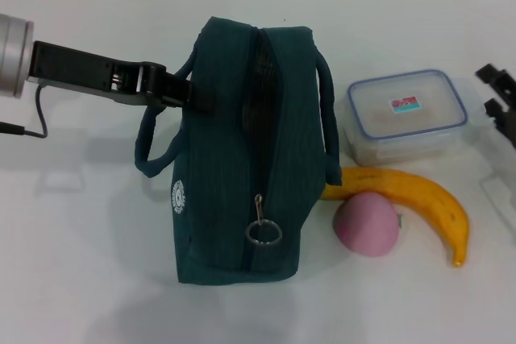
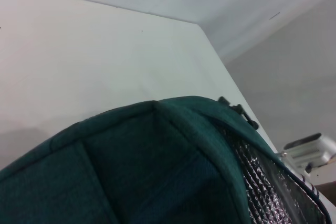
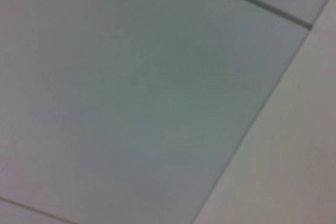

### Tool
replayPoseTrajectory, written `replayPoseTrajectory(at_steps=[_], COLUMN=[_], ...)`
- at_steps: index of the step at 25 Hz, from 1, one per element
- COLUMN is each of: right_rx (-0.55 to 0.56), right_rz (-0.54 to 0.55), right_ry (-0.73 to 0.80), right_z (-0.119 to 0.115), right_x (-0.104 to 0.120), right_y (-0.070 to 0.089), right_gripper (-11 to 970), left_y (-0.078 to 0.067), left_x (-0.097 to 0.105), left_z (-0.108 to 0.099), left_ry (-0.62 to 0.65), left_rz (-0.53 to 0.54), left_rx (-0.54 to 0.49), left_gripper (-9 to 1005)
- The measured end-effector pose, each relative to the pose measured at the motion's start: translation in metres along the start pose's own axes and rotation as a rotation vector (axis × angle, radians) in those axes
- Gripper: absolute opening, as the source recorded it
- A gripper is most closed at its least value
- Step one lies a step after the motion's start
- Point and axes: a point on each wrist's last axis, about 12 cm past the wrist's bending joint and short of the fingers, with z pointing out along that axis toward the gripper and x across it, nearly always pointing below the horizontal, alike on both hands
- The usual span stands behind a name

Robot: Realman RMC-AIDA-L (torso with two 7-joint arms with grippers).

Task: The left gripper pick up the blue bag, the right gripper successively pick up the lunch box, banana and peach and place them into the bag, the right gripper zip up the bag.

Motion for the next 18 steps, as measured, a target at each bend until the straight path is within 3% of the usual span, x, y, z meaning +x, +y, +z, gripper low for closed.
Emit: replayPoseTrajectory(at_steps=[7,18], right_rx=[-0.013,-0.039], right_rz=[0.023,0.018], right_ry=[0.087,0.089], right_z=[0.015,0.022], right_x=[0.009,0.007], right_y=[0.008,0.014], right_gripper=[881,844], left_y=[-0.001,0.000], left_x=[-0.001,0.002], left_z=[0.000,0.000], left_ry=[-0.003,-0.011], left_rz=[0.026,0.030], left_rx=[0.005,0.013], left_gripper=[47,47])
